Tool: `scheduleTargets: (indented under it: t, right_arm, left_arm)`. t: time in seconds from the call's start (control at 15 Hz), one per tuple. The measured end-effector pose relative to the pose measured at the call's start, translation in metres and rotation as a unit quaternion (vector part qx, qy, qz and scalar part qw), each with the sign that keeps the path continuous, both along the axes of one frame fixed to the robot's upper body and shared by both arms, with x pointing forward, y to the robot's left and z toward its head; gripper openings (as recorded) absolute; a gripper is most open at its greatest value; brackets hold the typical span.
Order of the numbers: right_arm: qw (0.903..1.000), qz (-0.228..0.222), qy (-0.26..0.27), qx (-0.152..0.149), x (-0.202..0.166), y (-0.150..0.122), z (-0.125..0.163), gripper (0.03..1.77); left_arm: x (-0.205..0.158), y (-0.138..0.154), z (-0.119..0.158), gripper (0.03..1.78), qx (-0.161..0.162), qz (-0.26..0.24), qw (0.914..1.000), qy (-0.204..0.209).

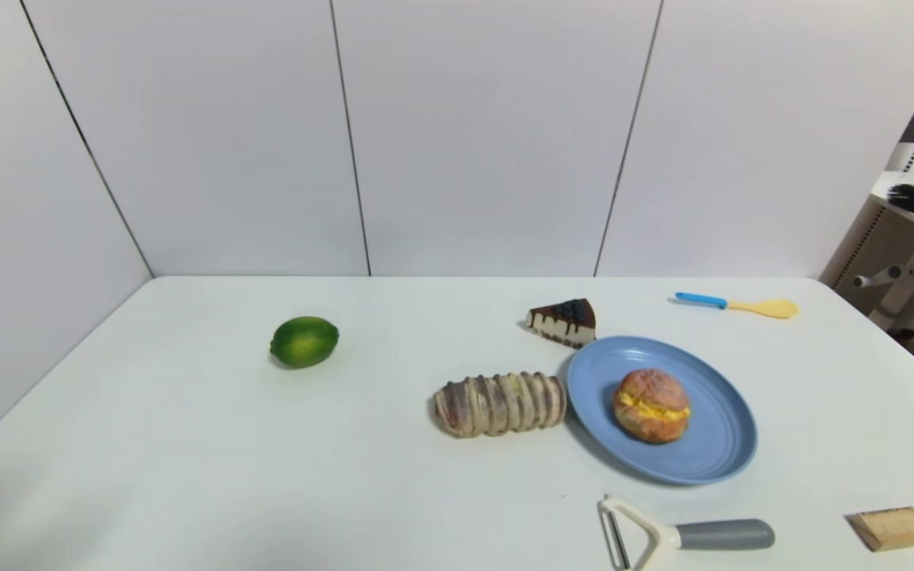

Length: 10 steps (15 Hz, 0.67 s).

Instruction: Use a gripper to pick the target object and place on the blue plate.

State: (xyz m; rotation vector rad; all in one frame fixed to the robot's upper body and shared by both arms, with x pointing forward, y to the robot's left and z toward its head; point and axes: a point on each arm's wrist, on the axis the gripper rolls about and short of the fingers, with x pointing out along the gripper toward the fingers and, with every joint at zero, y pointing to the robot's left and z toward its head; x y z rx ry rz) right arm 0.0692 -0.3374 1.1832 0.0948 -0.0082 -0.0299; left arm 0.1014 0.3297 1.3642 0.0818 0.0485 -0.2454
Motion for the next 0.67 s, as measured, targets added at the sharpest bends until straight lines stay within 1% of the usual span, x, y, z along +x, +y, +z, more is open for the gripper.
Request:
scheduleTargets:
  t: [0.13,0.27,0.47,0.6,0.67]
  right_arm:
    - [1.0,0.0,0.0,0.0,0.0,0.0,0.0,1.7]
    - [1.0,0.0,0.0,0.0,0.0,0.0,0.0,1.7]
    - [1.0,0.0,0.0,0.0,0.0,0.0,0.0,1.7]
    - [1.0,0.0,0.0,0.0,0.0,0.0,0.0,1.7]
    - [1.0,0.0,0.0,0.0,0.0,0.0,0.0,1.7]
  left_arm:
    - [-0.017,0.002,-0.02,1.69,0.01,0.016,0.9997,-0.016]
    - [-0.028,0.003,-0.046,1.69,0.011,0.025,0.9995,-0.017]
    - [-0.024,0.002,-0.088,1.69,0.008,0.03,0.9995,-0.002]
    - [-0.021,0.002,-0.103,1.69,0.0,0.04,0.9989,-0.022]
    - [-0.023,0.002,-0.11,1.69,-0.005,0.049,0.9985,-0.026]
